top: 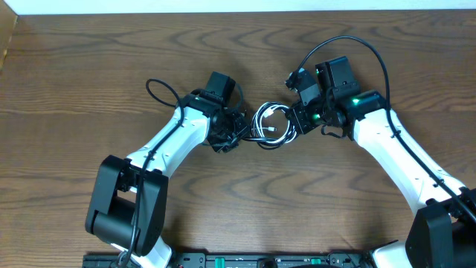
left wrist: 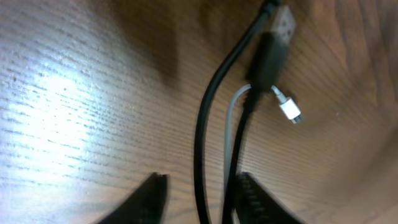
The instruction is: Untangle cables
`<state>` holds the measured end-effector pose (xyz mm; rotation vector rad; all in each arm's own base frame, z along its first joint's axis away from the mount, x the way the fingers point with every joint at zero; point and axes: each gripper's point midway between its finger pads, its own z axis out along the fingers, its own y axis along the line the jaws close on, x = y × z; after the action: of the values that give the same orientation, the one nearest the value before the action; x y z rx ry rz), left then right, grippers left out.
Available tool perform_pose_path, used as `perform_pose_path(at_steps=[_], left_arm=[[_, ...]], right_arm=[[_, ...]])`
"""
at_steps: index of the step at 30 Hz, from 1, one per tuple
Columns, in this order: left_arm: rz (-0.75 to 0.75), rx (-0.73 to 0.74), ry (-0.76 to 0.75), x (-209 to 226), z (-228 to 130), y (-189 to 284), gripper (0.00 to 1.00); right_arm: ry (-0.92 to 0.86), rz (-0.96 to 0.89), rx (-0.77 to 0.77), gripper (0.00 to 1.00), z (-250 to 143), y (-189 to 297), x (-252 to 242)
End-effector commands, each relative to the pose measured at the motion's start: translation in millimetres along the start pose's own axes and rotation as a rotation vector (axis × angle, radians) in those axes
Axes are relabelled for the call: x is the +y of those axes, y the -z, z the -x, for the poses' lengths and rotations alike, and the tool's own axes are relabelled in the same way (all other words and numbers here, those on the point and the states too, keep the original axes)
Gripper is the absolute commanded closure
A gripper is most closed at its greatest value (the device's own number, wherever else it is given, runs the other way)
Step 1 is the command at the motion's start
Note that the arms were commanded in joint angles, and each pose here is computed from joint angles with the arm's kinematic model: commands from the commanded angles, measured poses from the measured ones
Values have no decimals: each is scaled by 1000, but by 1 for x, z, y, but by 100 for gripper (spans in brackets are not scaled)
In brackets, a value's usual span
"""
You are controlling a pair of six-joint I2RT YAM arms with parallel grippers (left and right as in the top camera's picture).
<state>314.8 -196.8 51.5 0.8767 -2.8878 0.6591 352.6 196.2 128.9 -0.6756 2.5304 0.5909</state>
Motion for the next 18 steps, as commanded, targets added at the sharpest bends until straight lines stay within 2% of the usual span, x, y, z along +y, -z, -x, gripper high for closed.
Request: perform_pose_path(at_steps=[1,12,18], left_arm=[[31,20,46,9,-3,-5,74],[32,41,72,9,-7,-4,74],[31,39,159,9,-7,-5,64]], right_arm=[[-11,23,-20,99,7,4,3],[-29,31,-22,99,7,4,4],[-25,83,-34,99,10,4,13]])
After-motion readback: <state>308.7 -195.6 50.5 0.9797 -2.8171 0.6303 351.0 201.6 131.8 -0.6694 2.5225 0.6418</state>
